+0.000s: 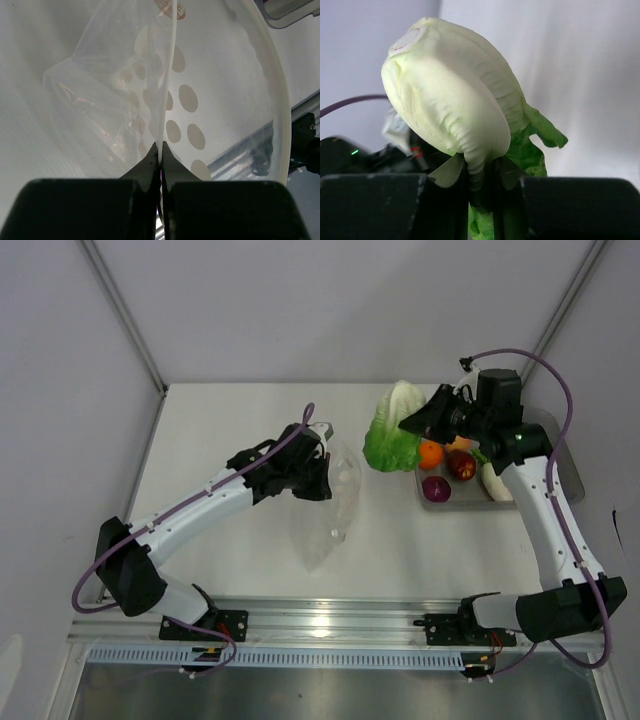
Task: Place the food in the zip-top bag and seal the zipper
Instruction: Place the fake vegetable in the zipper food storage bag.
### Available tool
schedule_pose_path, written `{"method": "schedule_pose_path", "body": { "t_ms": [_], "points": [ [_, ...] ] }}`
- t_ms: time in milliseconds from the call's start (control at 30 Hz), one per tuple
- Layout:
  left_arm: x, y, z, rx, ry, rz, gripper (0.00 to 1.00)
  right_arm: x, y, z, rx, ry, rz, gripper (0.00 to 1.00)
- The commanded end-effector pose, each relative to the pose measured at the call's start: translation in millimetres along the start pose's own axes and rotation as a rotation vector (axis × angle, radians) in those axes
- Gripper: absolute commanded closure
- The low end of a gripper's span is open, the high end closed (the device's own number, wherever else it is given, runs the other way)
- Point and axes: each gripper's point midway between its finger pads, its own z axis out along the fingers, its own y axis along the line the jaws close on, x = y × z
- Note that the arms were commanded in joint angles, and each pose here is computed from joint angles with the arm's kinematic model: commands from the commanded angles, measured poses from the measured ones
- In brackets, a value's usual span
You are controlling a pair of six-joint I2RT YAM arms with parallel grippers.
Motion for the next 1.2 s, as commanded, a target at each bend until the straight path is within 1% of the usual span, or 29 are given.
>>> {"method": "schedule_pose_path", "body": {
  "t_ms": [0,67,133,167,200,267,300,367,533,633,767,900,1033,1167],
  "points": [
    [-27,-23,-16,0.094,-0.086,-0.018,1.00,6,86,-26,-0.375,0.047,0.082,1.00],
    [-29,-24,-18,0.099,-0.094,-0.021,0.99,11,107,-36,-0.442,0.073,0.096,1.00],
    [-29,-23,-19,0.095,-0.100,-0.028,0.99,13,117,-43,-0.486,0.074,0.104,1.00],
    [-29,-23,-20,0.093,-0.106,-0.034,1.00,15,120,-45,-0.496,0.087,0.149,1.00],
    [-32,-25,-21,0.103,-0.121,-0.042,0.99,17,124,-45,-0.517,0.085,0.160,1.00],
    [-31,-24,-22,0.110,-0.135,-0.056,0.99,31,120,-39,-0.523,0.133,0.250,1.00],
    [-32,-25,-23,0.116,-0.144,-0.067,0.99,35,123,-37,-0.539,0.140,0.263,1.00],
    [-32,-25,-21,0.121,-0.155,-0.079,0.99,46,116,-30,-0.517,0.172,0.318,1.00],
    [-32,-22,-23,0.119,-0.180,-0.090,0.99,50,127,-44,-0.556,0.206,0.356,1.00],
    [-32,-22,-24,0.129,-0.203,-0.086,0.99,57,132,-51,-0.577,0.268,0.376,1.00],
    [-28,-19,-21,0.127,-0.208,-0.091,0.99,75,124,-43,-0.565,0.366,0.417,1.00],
    [-27,-22,-19,0.154,-0.215,-0.112,1.00,90,114,-33,-0.539,0.387,0.441,1.00],
    [-28,-25,-20,0.173,-0.221,-0.123,0.99,106,96,-20,-0.474,0.405,0.461,1.00],
    [-32,-27,-24,0.178,-0.236,-0.121,1.00,127,74,-9,-0.374,0.454,0.438,1.00]
  ]
}}
